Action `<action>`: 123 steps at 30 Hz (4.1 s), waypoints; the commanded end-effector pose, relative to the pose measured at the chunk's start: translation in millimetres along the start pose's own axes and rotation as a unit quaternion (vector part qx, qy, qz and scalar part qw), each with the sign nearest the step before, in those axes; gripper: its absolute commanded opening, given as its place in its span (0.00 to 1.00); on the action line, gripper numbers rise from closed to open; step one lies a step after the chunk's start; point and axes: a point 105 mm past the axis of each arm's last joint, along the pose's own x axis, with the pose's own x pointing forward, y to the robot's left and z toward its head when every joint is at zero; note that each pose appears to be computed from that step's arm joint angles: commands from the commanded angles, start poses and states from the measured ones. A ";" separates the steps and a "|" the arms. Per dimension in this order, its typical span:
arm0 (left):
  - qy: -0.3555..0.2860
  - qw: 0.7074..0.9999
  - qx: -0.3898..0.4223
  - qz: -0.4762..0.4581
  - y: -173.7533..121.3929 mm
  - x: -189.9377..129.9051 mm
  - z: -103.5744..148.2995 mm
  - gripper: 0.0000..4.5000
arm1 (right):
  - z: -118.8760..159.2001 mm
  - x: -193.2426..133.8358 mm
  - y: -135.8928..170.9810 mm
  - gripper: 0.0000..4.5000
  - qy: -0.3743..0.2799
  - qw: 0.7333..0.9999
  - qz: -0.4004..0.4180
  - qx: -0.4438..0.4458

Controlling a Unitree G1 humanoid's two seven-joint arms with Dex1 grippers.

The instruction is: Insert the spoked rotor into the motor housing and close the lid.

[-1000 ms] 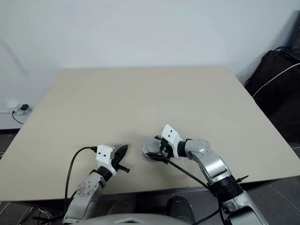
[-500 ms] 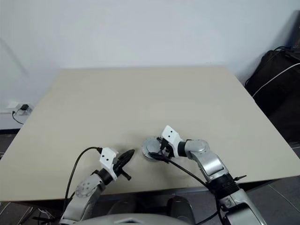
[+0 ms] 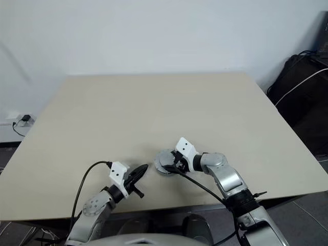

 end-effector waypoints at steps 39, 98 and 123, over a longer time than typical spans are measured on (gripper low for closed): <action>-0.018 1.000 -0.001 0.008 -3.5 6.2 17.6 0.00 | -28.0 0.6 -0.5 0.71 0.132 0.991 -0.008 0.000; 0.098 0.991 0.014 -0.089 -16.0 74.2 11.2 0.00 | -28.9 0.4 4.5 0.71 0.142 0.990 -0.008 -0.010; 0.134 0.985 0.014 -0.105 -24.6 66.2 1.7 0.00 | -11.0 -63.4 -0.2 1.00 0.010 0.992 -0.089 0.094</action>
